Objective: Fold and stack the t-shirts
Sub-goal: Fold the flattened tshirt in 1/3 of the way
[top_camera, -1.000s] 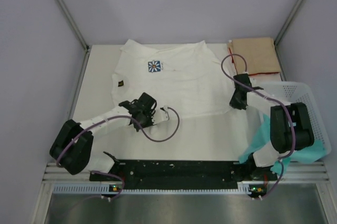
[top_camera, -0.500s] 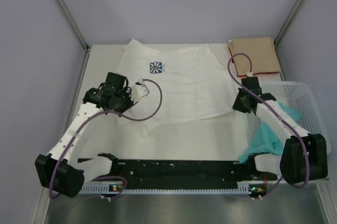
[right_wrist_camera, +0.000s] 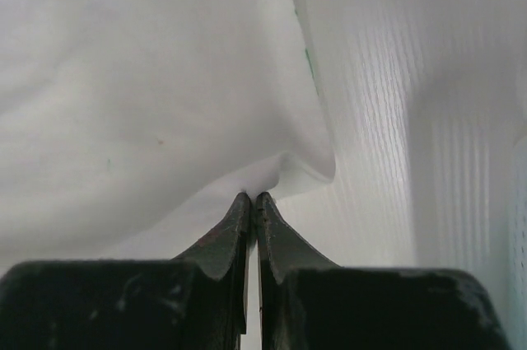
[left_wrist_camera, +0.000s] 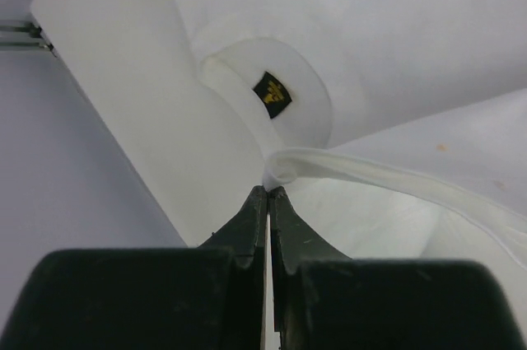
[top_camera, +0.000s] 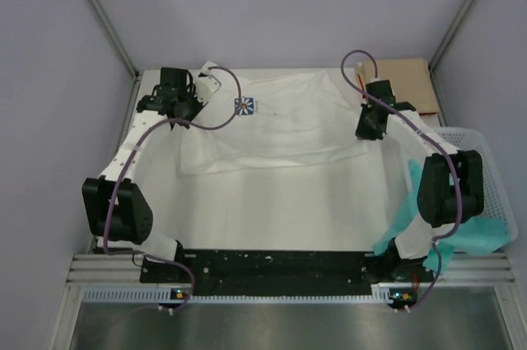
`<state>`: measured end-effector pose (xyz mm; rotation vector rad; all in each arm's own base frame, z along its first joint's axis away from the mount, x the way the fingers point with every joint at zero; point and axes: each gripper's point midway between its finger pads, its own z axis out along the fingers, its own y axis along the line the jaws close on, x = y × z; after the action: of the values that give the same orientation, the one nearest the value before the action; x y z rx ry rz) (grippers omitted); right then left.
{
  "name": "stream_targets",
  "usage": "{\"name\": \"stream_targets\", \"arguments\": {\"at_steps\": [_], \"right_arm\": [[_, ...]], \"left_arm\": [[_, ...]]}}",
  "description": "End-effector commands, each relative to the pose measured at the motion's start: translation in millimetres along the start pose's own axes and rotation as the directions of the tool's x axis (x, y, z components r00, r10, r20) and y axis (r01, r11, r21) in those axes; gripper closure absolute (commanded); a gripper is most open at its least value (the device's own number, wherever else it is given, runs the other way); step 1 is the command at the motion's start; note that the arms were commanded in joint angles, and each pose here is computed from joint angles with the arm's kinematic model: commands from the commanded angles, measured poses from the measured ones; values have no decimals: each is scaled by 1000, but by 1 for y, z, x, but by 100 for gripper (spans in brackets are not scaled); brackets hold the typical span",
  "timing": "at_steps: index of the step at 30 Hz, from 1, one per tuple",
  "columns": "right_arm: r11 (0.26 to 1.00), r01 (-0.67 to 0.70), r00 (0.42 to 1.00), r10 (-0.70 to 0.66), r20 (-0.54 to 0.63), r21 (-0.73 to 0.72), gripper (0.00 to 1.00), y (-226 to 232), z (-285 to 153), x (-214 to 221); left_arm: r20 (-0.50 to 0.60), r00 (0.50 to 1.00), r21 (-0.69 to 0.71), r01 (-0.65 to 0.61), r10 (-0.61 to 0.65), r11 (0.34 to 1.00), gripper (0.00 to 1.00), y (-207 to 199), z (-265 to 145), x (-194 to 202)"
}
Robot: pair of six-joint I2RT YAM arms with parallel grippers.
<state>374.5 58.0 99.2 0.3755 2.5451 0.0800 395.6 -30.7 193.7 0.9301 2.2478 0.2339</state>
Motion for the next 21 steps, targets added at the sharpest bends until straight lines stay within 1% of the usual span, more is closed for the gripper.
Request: {"name": "stream_targets", "arguments": {"at_steps": [1, 5, 12, 17, 21], "right_arm": [[998, 45, 999, -45, 5, 49, 100, 1, 22, -25], [991, 64, 998, -64, 0, 120, 100, -8, 37, -33], [986, 75, 997, -76, 1, 146, 100, -7, 49, -42], [981, 75, 997, -77, 3, 179, 100, -12, 55, -45], [984, 64, 998, -64, -3, 168, 100, -9, 60, -45]], "left_arm": [[100, 995, -132, 24, -10, 991, 100, 45, 19, -39], [90, 996, -99, 12, -3, 995, 100, 46, 53, -45], [58, 998, -97, 25, -19, 995, 100, 53, 96, -49], [81, 996, -110, 42, -34, 993, 100, 61, 114, -62], [114, 993, -135, 46, -30, 990, 100, 70, 122, -74]]}}
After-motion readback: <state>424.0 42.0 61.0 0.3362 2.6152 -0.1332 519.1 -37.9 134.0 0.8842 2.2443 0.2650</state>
